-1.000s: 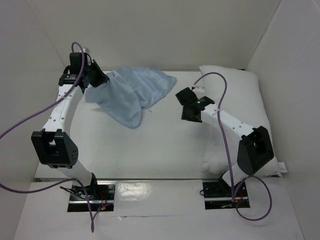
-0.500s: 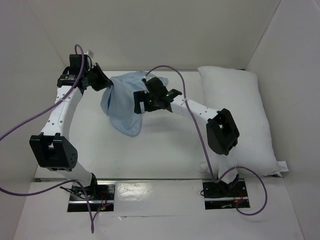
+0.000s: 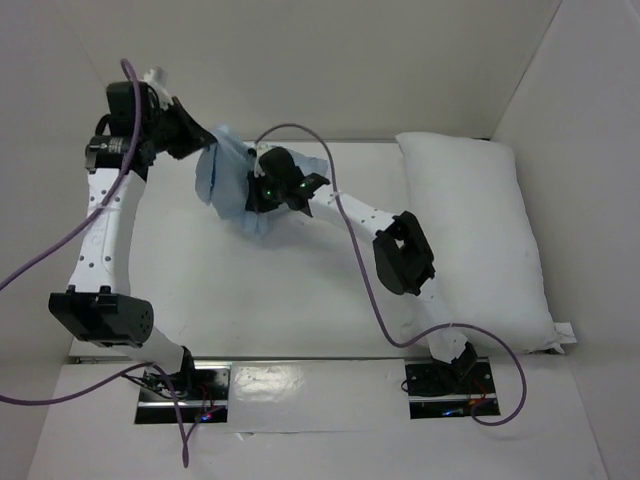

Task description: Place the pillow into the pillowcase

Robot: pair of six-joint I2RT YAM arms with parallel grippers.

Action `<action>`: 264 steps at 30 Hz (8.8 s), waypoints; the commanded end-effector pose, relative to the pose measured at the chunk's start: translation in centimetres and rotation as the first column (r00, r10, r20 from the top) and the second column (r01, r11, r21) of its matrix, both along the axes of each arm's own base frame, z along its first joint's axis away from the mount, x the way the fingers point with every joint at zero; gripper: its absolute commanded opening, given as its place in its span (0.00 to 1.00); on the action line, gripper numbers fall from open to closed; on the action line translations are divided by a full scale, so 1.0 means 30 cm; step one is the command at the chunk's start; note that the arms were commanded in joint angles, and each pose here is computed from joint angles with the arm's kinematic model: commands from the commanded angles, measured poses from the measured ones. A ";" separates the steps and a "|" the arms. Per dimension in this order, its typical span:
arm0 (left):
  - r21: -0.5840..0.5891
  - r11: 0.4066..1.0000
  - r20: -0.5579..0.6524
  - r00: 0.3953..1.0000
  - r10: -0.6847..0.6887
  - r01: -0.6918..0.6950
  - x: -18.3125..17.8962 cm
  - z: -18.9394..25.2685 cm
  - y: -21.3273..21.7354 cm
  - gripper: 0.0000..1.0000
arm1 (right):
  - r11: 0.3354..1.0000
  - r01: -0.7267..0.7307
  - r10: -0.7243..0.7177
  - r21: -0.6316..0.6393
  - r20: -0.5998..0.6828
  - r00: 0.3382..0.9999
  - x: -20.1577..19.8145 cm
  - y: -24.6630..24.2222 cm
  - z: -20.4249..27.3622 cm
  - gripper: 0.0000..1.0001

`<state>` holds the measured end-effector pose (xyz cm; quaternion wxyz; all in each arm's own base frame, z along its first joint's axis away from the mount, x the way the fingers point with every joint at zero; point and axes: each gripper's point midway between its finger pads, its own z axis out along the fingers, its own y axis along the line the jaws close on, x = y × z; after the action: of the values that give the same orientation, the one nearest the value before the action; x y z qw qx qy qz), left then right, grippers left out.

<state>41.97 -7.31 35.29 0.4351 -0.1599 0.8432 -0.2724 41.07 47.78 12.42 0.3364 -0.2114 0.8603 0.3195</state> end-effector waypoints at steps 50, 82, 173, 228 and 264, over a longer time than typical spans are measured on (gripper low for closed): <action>0.323 0.851 -0.542 0.656 0.525 -0.413 -0.211 -0.918 0.443 0.92 | 0.750 0.544 -0.656 -0.377 -0.318 0.684 -0.492 -0.950 -0.196 0.99; 0.042 0.932 -0.481 0.810 0.335 -0.360 -0.558 -0.660 0.238 0.00 | 0.920 0.280 -0.272 0.275 -0.065 0.960 0.544 -0.355 0.153 0.87; 0.180 0.967 -0.098 0.975 0.199 -0.179 0.318 -0.306 0.183 0.00 | 0.605 0.788 -0.726 -0.113 0.328 0.605 -0.134 -1.257 0.308 0.00; 0.297 0.942 -0.309 0.949 -0.059 0.155 0.031 -0.521 -0.065 0.36 | 0.772 0.606 -0.593 -0.193 0.125 0.796 0.091 -1.010 0.158 0.84; 0.499 0.767 -0.323 0.907 -0.269 0.405 0.206 -0.884 -0.857 0.00 | 0.763 0.634 -0.640 -0.125 -0.010 0.768 -0.185 -1.090 0.179 0.55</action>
<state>47.16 -33.80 5.91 0.2731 0.1034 0.9532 -0.0780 35.58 15.09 16.36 0.3762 0.0770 0.9145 0.1274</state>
